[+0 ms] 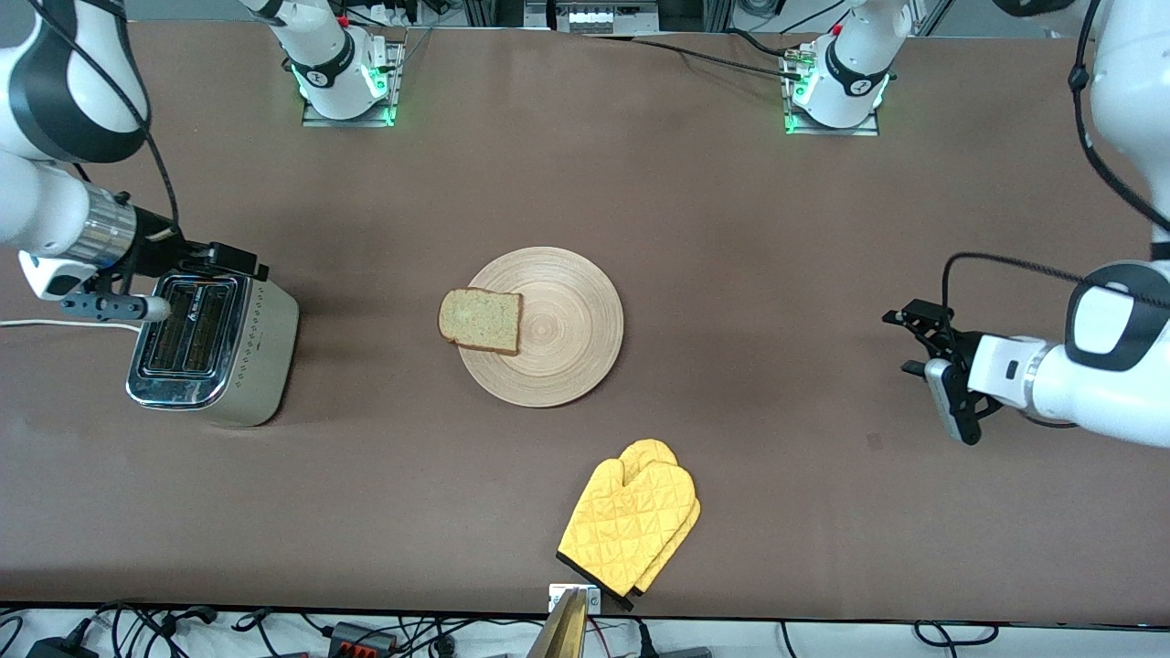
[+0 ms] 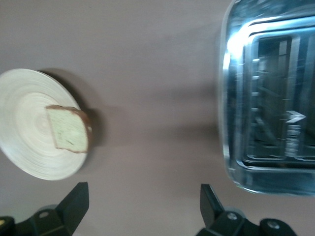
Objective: Move plate and put bread in toaster
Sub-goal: 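Release the plate and withdraw the left gripper while the right gripper reaches out, then move the right gripper over the bread slice on the plate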
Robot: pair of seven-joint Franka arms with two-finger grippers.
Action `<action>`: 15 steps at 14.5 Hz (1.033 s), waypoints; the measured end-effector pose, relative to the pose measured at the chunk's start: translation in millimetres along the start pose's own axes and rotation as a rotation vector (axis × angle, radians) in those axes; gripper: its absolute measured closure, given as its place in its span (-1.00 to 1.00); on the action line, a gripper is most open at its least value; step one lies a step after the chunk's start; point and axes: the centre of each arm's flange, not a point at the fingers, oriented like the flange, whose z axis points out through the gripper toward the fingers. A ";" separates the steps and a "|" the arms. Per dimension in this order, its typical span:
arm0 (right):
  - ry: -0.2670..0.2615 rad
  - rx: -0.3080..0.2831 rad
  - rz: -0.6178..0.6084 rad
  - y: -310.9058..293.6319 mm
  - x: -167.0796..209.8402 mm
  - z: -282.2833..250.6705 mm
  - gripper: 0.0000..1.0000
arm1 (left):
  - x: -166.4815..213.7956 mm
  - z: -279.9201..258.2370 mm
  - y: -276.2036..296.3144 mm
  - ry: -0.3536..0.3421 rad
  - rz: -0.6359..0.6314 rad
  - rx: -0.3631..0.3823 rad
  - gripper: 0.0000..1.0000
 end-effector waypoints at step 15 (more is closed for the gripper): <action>0.109 0.190 -0.019 -62.5 -59.0 150.2 -1.00 | -65.0 -118.4 165.1 0.157 -0.678 0.418 -1.00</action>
